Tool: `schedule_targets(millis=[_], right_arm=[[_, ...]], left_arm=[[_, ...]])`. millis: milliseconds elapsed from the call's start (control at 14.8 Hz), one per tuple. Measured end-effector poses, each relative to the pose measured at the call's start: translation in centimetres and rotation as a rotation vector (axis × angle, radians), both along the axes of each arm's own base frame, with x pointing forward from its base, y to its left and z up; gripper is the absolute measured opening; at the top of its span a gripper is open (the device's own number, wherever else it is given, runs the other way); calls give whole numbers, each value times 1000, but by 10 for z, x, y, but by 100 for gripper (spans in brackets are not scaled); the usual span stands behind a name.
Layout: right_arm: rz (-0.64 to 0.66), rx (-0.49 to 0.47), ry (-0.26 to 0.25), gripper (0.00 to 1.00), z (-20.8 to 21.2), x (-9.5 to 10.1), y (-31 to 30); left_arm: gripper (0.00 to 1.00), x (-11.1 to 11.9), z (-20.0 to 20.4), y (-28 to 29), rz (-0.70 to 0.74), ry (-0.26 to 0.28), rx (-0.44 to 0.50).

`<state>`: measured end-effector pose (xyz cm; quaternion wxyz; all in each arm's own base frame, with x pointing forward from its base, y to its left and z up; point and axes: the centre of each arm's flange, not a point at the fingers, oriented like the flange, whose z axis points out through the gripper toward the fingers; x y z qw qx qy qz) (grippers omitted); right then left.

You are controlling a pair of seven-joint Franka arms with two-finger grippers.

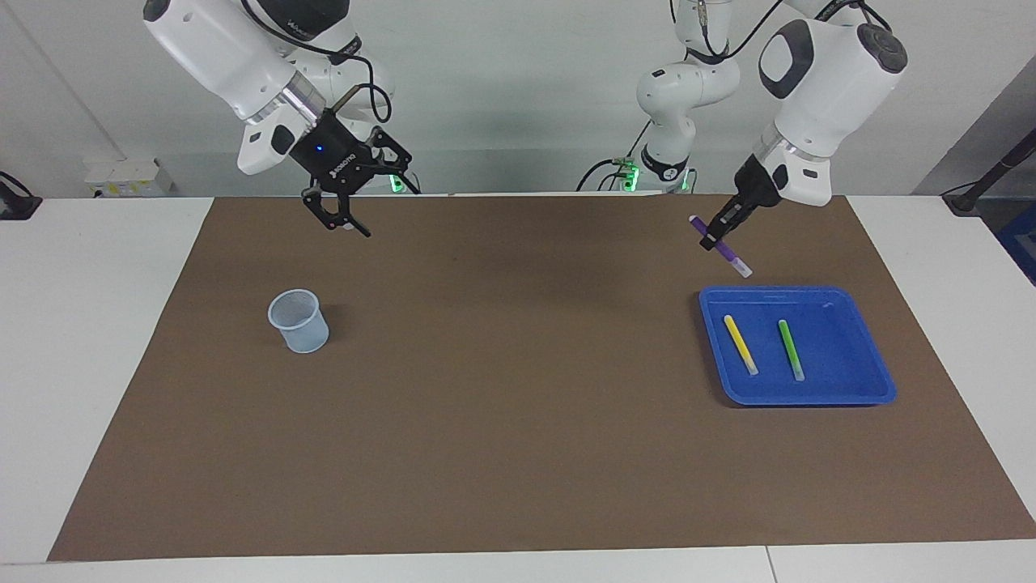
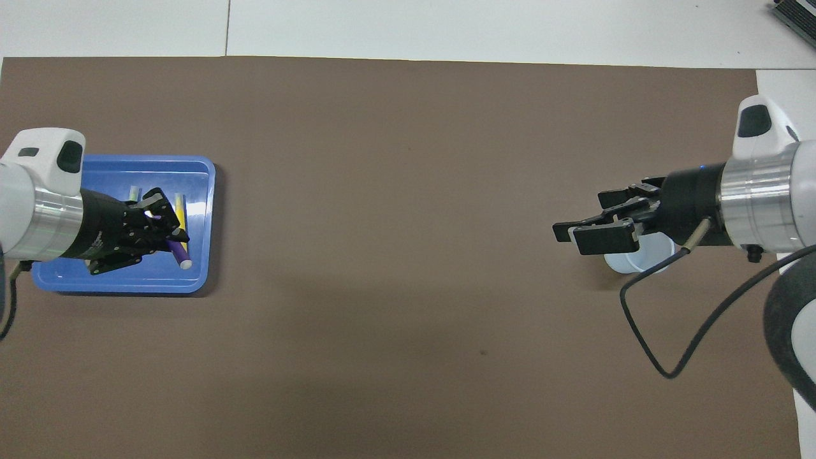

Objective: Right arm passes pens to left for tray arrangement
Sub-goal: 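Move the purple pen over the tray with the left gripper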

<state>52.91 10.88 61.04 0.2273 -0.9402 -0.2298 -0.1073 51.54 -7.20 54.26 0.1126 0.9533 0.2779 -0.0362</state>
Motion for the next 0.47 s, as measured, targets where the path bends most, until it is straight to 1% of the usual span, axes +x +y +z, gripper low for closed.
schedule_targets(millis=[135,338,473], right_arm=[[5,-65,-9,100,7,0,-11],[-7,-179,-29,100,17,5,-34],[-12,-276,-43,100,20,10,-49]], left_arm=[[19,1,-11,36,-115,-16,50],[19,2,-25,75,-250,-13,141],[19,7,-36,102,-316,-18,168]])
